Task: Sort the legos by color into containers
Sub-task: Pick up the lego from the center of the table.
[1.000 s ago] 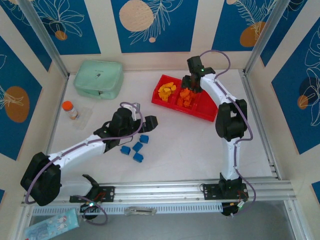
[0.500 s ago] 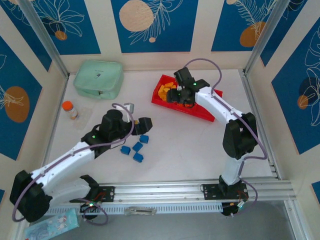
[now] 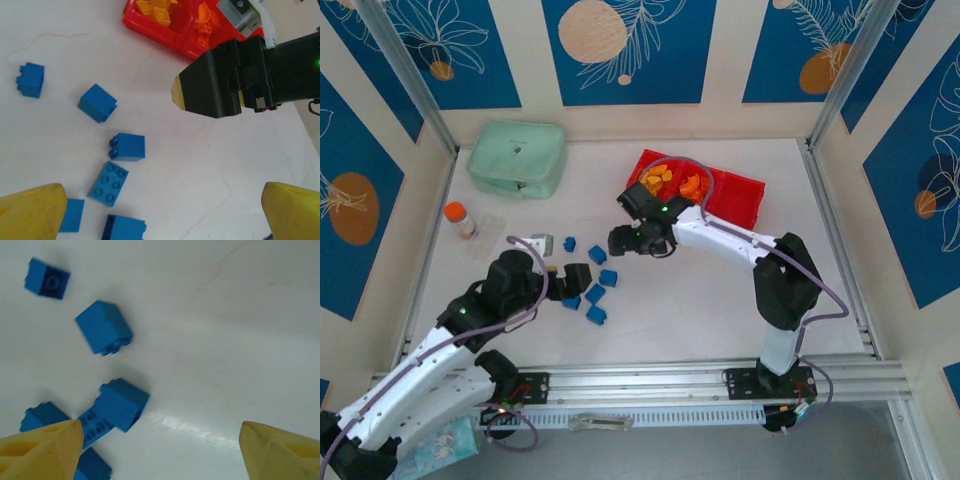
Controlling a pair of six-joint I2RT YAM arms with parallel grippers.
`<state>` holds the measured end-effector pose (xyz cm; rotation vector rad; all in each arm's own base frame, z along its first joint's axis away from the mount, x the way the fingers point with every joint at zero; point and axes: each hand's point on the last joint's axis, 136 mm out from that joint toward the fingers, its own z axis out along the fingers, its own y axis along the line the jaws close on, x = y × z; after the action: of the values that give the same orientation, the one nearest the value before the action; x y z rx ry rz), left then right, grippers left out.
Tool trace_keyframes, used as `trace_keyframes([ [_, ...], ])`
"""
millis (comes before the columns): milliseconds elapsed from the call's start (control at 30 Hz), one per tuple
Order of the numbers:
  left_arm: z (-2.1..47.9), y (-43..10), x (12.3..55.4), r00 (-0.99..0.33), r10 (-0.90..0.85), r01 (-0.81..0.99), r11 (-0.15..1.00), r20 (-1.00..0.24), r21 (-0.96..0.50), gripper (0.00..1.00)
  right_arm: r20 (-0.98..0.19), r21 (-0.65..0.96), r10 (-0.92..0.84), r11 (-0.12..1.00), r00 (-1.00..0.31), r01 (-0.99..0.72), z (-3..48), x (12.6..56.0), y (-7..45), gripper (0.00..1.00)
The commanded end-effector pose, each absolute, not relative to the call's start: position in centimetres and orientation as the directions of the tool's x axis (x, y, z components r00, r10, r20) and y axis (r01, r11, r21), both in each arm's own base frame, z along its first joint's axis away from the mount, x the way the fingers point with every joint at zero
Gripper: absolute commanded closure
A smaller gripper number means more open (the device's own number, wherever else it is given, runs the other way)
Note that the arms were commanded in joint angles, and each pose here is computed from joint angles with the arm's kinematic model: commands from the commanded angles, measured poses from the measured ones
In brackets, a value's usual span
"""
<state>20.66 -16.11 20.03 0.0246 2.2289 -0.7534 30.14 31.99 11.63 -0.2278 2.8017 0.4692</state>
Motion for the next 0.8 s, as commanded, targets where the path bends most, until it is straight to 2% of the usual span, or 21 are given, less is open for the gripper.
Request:
trace_keyframes([
  [0,18.4,-14.0,19.9,-0.717,-0.211,0.177,0.867,-0.665,-0.465,0.01,-0.247,0.319,-0.041,0.940,-0.968,-0.120,9.9,29.4,34.1,0.15],
  [367,18.2,-13.0,19.1,-0.712,-0.219,0.161,0.874,-0.667,-0.459,0.01,-0.218,0.242,0.019,0.970,-0.976,-0.035,6.0,28.9,36.6,0.09],
  [633,18.3,-12.9,19.0,-0.707,-0.230,0.160,0.869,-0.669,-0.468,0.01,-0.219,0.162,0.008,0.986,-0.976,-0.028,4.4,28.4,36.8,0.09],
  [767,18.2,-13.0,19.1,-0.706,-0.236,0.158,0.867,-0.668,-0.473,0.01,-0.219,0.119,-0.018,0.992,-0.975,-0.045,3.8,27.9,36.1,0.14],
])
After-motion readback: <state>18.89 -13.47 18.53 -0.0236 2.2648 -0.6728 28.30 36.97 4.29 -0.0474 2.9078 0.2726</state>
